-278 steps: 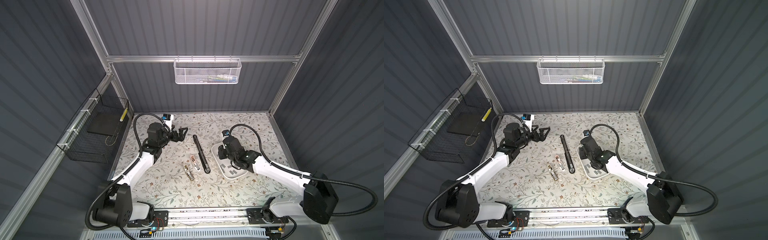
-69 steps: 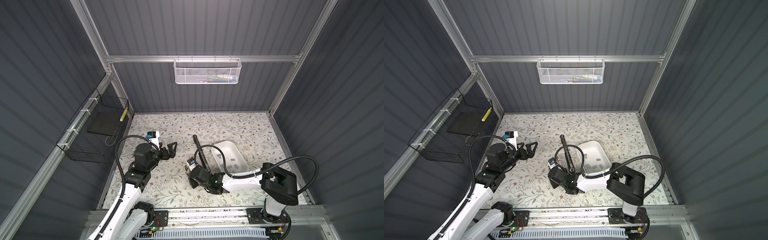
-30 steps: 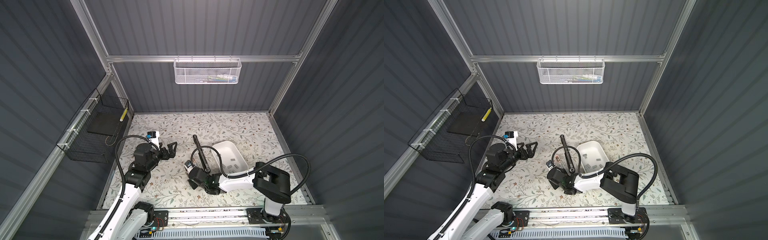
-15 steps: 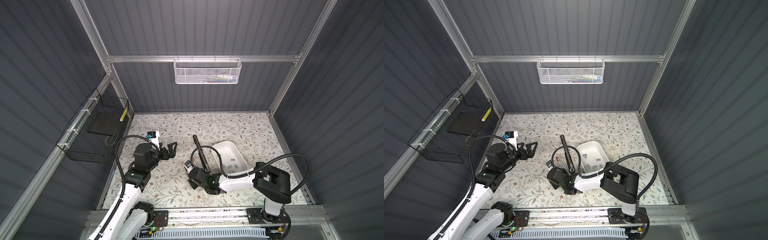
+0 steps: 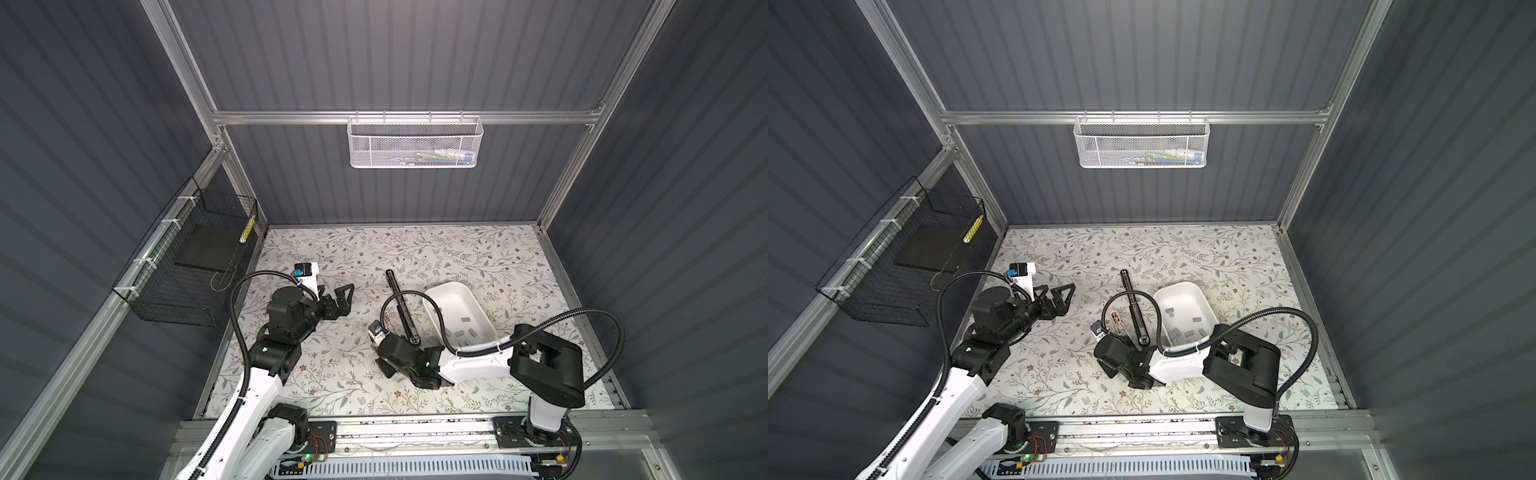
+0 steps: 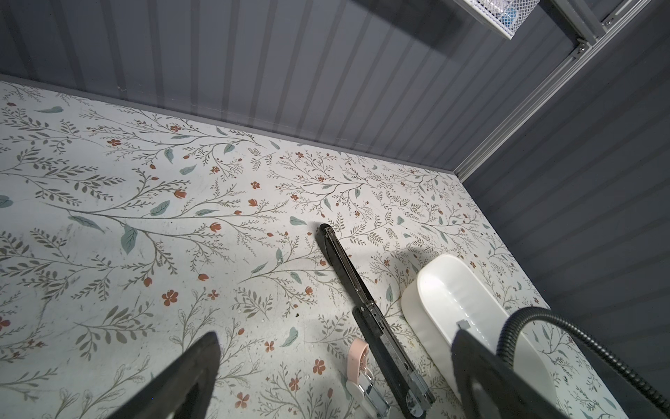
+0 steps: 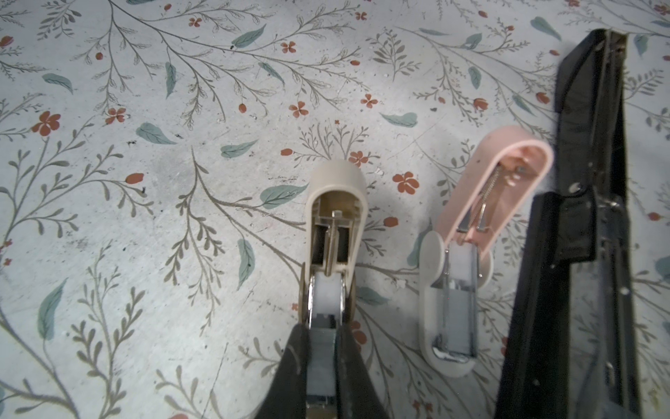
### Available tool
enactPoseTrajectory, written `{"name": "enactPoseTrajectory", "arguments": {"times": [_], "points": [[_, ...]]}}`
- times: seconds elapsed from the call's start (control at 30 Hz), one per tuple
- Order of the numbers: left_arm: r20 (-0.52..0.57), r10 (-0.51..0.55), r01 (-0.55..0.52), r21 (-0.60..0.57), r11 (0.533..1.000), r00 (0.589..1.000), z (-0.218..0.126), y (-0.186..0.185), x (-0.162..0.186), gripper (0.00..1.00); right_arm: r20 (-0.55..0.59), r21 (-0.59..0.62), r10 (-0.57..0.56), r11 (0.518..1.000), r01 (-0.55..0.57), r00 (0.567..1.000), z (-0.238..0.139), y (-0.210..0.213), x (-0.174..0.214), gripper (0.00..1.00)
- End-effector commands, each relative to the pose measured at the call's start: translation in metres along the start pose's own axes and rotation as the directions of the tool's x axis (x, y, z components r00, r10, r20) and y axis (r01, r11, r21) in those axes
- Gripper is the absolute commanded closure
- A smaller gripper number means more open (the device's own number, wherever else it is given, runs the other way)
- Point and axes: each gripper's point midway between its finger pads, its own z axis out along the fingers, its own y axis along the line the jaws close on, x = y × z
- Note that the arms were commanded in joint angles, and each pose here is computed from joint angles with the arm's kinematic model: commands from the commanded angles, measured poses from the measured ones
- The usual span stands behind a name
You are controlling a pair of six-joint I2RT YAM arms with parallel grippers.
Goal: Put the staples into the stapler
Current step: 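Lower and press the strip into the beige stapler channel with the right gripper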
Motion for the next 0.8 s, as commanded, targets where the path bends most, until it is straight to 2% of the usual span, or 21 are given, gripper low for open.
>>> {"name": "enactPoseTrajectory", "arguments": {"times": [0.0, 0.77], "points": [[0.004, -0.008, 0.008, -0.009, 1.000, 1.000, -0.0024, 0.0018, -0.0002, 0.01, 0.008, 0.010, -0.013, 1.000, 0.013, 1.000, -0.0017, -0.0011, -0.0012, 1.00], [0.003, -0.008, 0.008, -0.010, 1.000, 1.000, -0.0026, 0.0022, 0.0001, 0.00, -0.026, 0.028, -0.032, 0.999, 0.032, 0.999, 0.0081, -0.0014, 0.0075, 1.00]]}}
